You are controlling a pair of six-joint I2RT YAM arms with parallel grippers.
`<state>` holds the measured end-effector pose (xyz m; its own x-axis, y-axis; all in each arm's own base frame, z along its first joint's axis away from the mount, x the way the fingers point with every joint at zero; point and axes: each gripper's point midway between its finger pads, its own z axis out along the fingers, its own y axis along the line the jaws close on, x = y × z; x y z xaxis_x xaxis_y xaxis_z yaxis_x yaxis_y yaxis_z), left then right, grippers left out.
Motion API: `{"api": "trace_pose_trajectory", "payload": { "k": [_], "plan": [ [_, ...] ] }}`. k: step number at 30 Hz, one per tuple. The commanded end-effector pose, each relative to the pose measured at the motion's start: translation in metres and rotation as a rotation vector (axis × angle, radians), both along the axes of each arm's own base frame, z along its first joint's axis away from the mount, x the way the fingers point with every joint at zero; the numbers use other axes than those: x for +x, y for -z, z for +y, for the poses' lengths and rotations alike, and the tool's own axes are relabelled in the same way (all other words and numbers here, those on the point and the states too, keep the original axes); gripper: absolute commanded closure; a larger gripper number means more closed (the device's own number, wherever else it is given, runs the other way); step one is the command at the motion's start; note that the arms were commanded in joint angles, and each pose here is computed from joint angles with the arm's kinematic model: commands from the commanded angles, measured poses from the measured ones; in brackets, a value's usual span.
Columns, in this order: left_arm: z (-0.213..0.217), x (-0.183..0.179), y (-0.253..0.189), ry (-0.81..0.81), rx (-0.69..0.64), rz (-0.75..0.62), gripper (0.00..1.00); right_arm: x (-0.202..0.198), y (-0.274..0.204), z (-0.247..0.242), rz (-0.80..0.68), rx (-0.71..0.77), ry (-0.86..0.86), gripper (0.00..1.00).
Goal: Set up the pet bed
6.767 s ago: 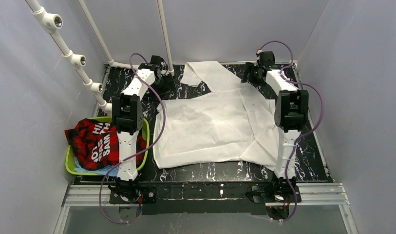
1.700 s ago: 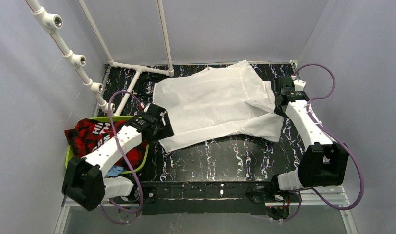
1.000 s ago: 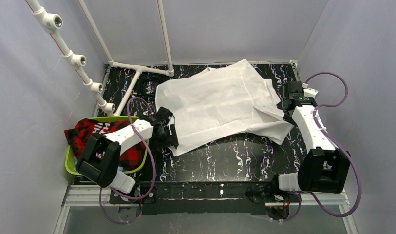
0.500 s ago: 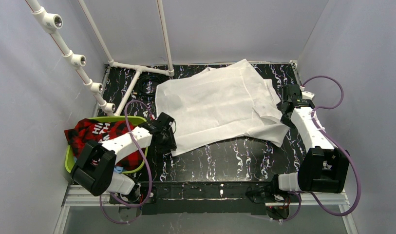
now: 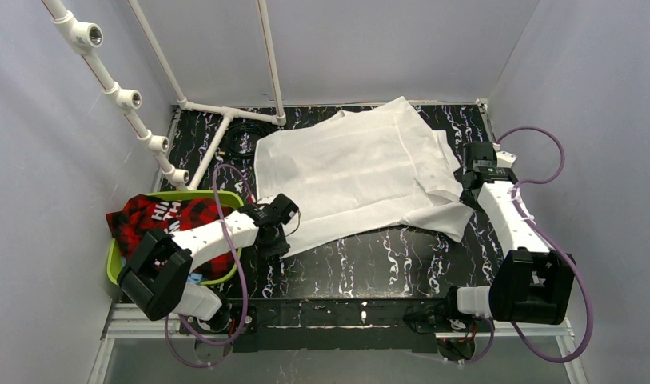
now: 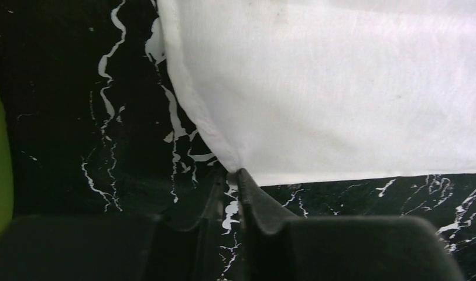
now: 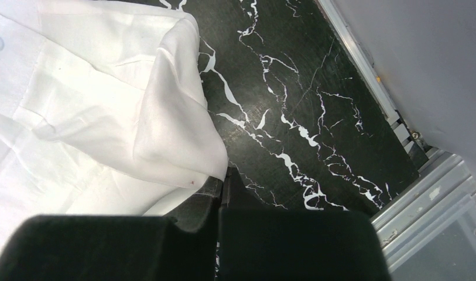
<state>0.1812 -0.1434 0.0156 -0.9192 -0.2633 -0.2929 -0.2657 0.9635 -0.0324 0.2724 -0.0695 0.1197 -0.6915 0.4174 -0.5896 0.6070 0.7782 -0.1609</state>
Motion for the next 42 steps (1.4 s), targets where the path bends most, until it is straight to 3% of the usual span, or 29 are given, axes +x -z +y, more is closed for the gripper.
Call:
{"api": "trace_pose_trajectory", "payload": {
  "k": [1,2,7,11,14,16,19,22,25,28,30,32,37,42],
  "plan": [
    [0.029,-0.021,0.020,-0.011,0.146,0.090,0.94,0.006,-0.013,0.005,-0.099,0.029,-0.012,0.99],
    [0.028,-0.019,0.021,0.000,0.153,0.096,1.00,0.008,-0.017,0.006,-0.118,0.036,-0.022,0.99],
    [0.026,-0.013,0.017,0.028,0.176,0.104,1.00,0.012,-0.034,0.016,-0.216,0.074,-0.077,0.99],
    [0.024,-0.012,0.011,0.023,0.147,0.074,0.71,0.009,-0.040,0.019,-0.244,0.086,-0.091,0.99],
    [0.007,-0.004,0.009,0.061,0.040,0.013,0.56,0.008,-0.037,0.021,-0.227,0.092,-0.094,0.99],
    [0.000,-0.002,0.007,0.087,-0.003,-0.021,0.49,0.009,-0.036,0.022,-0.225,0.100,-0.097,0.99],
    [0.006,0.000,0.008,0.110,0.039,-0.031,0.47,0.011,-0.038,0.024,-0.230,0.110,-0.098,0.99],
    [0.006,0.005,-0.001,0.120,0.046,-0.084,0.53,0.013,-0.039,0.024,-0.234,0.113,-0.102,0.99],
    [0.011,0.013,-0.019,0.100,0.042,-0.162,0.67,0.013,-0.037,0.024,-0.226,0.113,-0.101,0.99],
    [0.041,0.011,-0.030,0.021,0.200,-0.156,0.91,0.013,-0.036,0.024,-0.225,0.113,-0.101,0.99],
    [0.051,0.008,-0.030,0.012,0.265,-0.126,0.96,0.013,-0.035,0.024,-0.224,0.110,-0.101,0.99],
    [0.045,0.006,-0.027,0.030,0.237,-0.103,0.88,0.014,-0.034,0.023,-0.223,0.107,-0.101,0.99],
    [0.005,0.006,-0.021,0.077,-0.009,-0.146,0.46,0.014,-0.032,0.022,-0.210,0.098,-0.103,0.99],
    [-0.008,0.008,-0.019,0.085,-0.084,-0.170,0.41,0.014,-0.027,0.022,-0.195,0.098,-0.105,0.99]
  ]
}}
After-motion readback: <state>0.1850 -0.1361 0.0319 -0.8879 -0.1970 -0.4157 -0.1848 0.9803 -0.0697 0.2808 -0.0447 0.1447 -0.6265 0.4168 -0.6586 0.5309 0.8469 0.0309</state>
